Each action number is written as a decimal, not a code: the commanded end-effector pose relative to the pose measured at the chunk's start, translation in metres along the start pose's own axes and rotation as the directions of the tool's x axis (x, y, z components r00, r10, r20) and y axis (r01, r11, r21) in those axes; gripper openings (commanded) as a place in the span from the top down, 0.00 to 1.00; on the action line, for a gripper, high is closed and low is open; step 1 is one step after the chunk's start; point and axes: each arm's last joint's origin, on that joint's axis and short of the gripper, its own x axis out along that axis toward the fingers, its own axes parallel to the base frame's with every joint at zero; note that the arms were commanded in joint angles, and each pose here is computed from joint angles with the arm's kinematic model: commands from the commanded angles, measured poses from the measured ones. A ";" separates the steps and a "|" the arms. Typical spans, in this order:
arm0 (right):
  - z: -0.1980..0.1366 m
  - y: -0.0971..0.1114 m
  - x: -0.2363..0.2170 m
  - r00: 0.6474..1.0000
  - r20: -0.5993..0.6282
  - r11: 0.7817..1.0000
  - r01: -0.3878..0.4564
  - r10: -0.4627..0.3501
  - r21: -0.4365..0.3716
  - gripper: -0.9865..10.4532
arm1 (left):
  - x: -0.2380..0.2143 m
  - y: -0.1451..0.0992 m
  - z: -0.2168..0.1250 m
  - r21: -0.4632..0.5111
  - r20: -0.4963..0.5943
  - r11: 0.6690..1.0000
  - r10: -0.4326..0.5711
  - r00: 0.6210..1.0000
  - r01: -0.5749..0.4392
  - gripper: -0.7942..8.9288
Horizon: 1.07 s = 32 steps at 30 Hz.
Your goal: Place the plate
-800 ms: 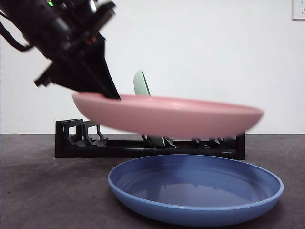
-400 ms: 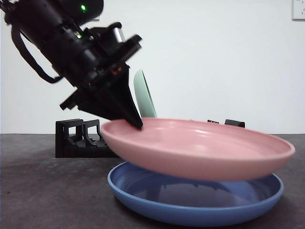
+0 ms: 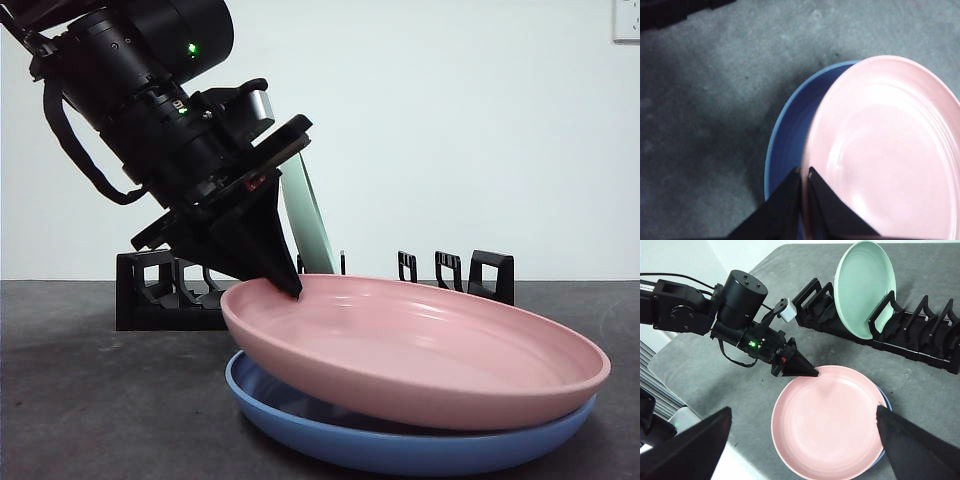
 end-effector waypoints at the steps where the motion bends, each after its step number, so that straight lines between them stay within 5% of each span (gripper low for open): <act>1: 0.004 0.002 -0.003 1.000 0.015 1.000 -0.013 0.013 0.008 0.51 | 0.003 -0.002 0.003 0.002 0.012 1.000 -0.009 1.000 0.009 0.86; 9: 0.004 0.002 -0.003 1.000 0.015 1.000 -0.014 0.014 0.011 0.51 | 0.003 -0.003 0.004 -0.033 0.023 0.999 -0.011 1.000 0.012 0.73; 16: 0.004 0.002 -0.003 1.000 0.015 1.000 -0.014 0.014 0.011 0.51 | -0.011 -0.008 0.008 -0.037 0.049 0.999 -0.021 0.999 0.023 0.44; 32: 0.004 0.002 -0.003 1.000 0.016 1.000 -0.014 0.014 0.010 0.51 | -0.140 -0.046 -0.010 0.027 0.174 0.999 -0.049 0.983 0.045 0.36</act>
